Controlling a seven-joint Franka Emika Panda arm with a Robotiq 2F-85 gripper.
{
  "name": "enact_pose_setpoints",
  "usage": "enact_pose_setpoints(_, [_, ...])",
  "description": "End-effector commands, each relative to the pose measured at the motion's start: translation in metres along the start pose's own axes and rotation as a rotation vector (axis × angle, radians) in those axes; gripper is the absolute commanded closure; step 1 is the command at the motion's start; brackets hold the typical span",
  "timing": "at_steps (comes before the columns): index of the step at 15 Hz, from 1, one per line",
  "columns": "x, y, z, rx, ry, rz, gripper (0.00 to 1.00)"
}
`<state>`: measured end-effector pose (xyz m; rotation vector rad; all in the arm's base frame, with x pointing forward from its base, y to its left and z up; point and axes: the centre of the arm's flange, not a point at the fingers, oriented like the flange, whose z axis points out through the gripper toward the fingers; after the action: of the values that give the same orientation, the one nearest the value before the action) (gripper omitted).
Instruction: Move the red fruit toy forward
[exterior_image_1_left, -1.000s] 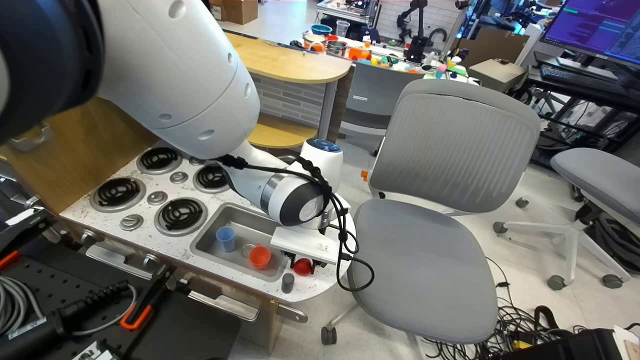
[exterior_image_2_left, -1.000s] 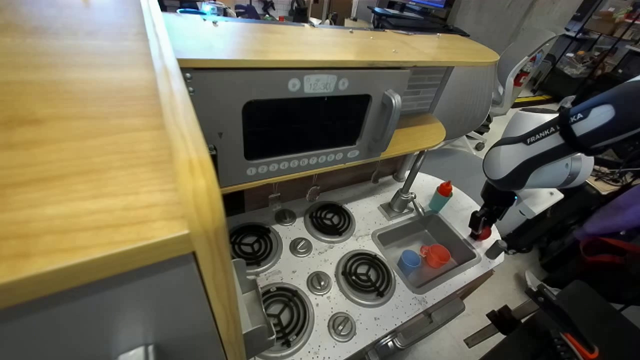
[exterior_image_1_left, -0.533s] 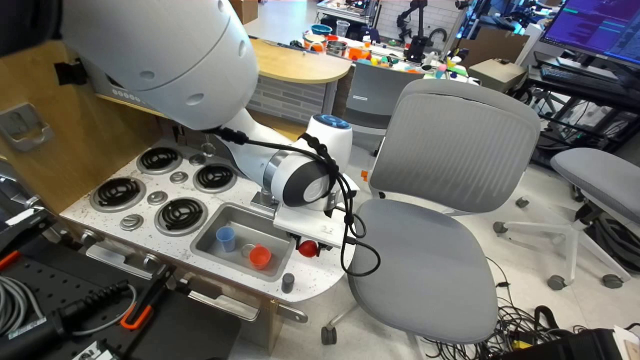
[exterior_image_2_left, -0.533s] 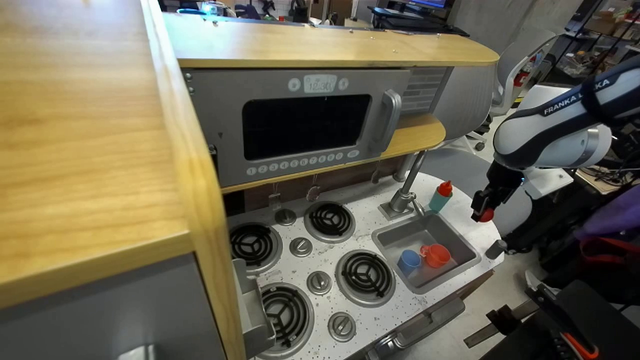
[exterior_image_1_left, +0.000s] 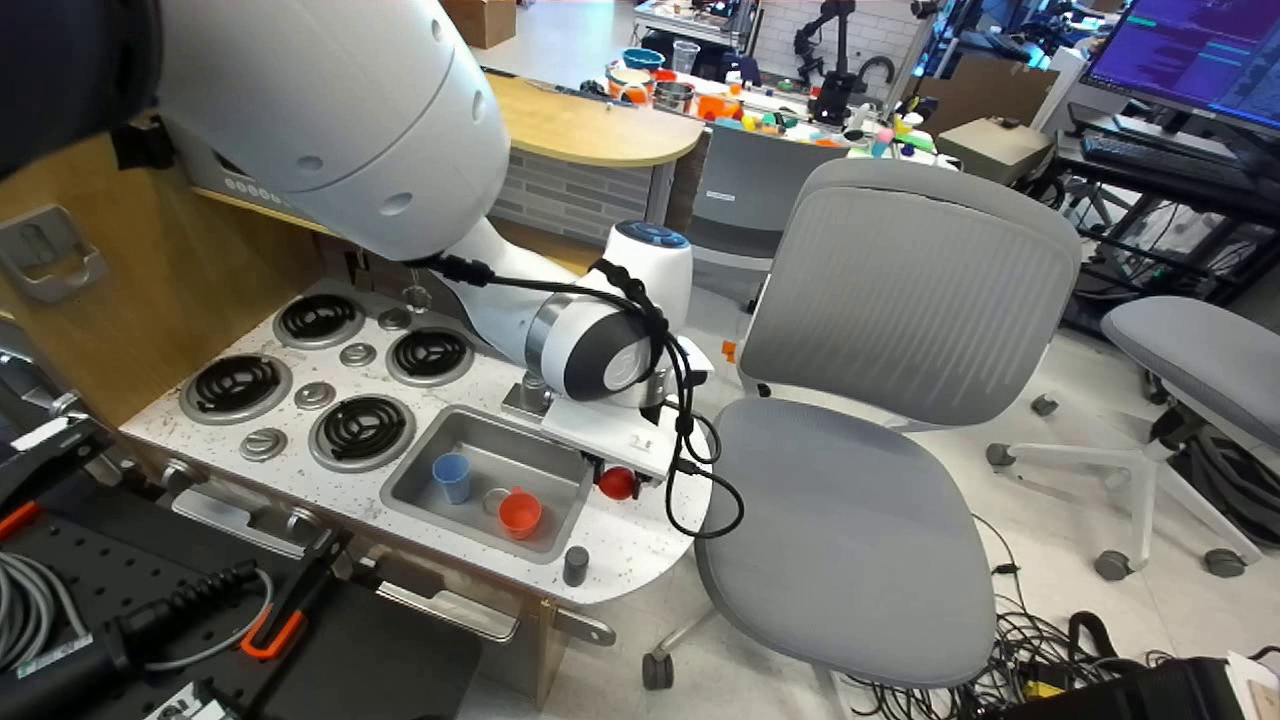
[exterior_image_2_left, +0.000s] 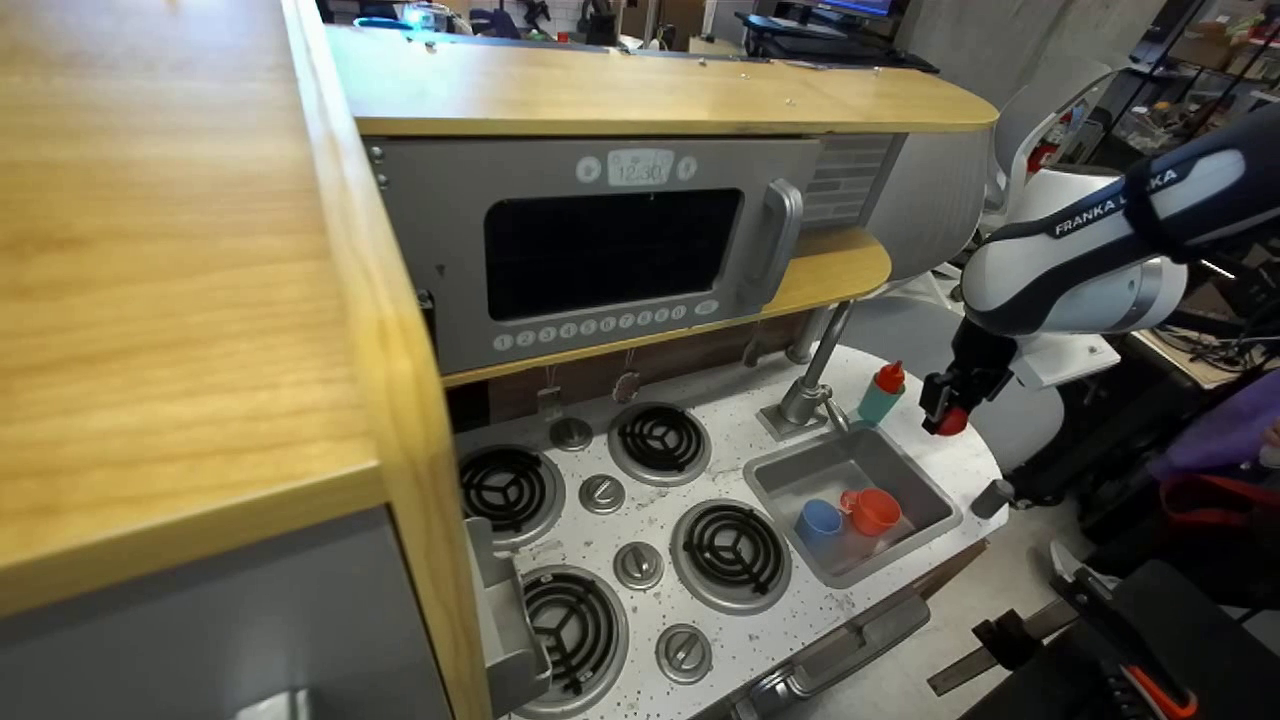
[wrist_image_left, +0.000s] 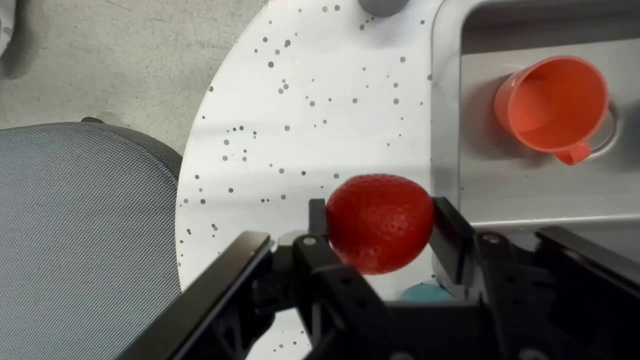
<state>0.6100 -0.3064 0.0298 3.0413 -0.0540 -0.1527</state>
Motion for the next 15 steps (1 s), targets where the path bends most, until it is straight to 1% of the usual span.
enact_pose_setpoints(1, [0.025, 0.012, 0.013, -0.046, -0.001, 0.045, 0.72])
enact_pose_setpoints(9, [0.042, 0.037, 0.048, -0.101, -0.024, 0.114, 0.72])
enact_pose_setpoints(12, [0.048, 0.04, 0.059, -0.111, -0.04, 0.123, 0.72])
enact_pose_setpoints(14, [0.052, 0.044, 0.058, -0.105, -0.052, 0.122, 0.72])
enact_pose_setpoints(15, [0.052, 0.044, 0.054, -0.099, -0.055, 0.122, 0.22])
